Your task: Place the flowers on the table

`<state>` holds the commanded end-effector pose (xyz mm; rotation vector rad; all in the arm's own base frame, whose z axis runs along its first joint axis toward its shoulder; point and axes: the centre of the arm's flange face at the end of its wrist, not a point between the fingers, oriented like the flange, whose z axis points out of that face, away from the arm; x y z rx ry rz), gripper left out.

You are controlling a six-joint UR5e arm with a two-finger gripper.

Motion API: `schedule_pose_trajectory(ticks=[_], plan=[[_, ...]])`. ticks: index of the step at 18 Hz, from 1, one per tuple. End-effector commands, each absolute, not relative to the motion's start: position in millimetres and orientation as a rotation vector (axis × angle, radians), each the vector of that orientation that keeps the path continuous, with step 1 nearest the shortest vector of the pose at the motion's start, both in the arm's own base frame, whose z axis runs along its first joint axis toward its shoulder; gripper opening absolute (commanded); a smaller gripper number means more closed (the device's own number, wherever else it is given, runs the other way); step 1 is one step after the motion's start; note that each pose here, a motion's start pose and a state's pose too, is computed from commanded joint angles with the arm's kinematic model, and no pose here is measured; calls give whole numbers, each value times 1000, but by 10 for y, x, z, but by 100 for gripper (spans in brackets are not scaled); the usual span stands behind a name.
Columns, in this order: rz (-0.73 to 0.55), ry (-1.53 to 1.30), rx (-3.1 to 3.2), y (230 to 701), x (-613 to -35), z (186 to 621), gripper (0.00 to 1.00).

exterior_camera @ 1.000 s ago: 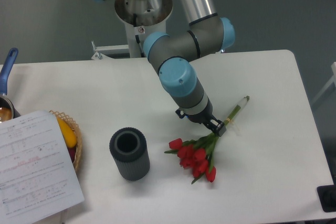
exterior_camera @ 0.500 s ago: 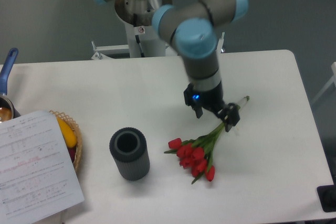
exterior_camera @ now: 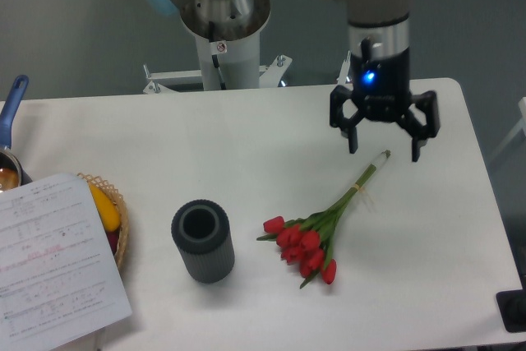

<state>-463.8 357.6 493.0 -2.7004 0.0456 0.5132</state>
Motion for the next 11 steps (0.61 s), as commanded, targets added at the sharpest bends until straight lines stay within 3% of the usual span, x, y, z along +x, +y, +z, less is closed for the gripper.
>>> schedule_pose_trajectory(ticks=[8, 11], plan=[[458, 555, -2748, 2812, -4663, 4848, 100], [462, 594, -2754, 2702, -4659, 4800, 100]])
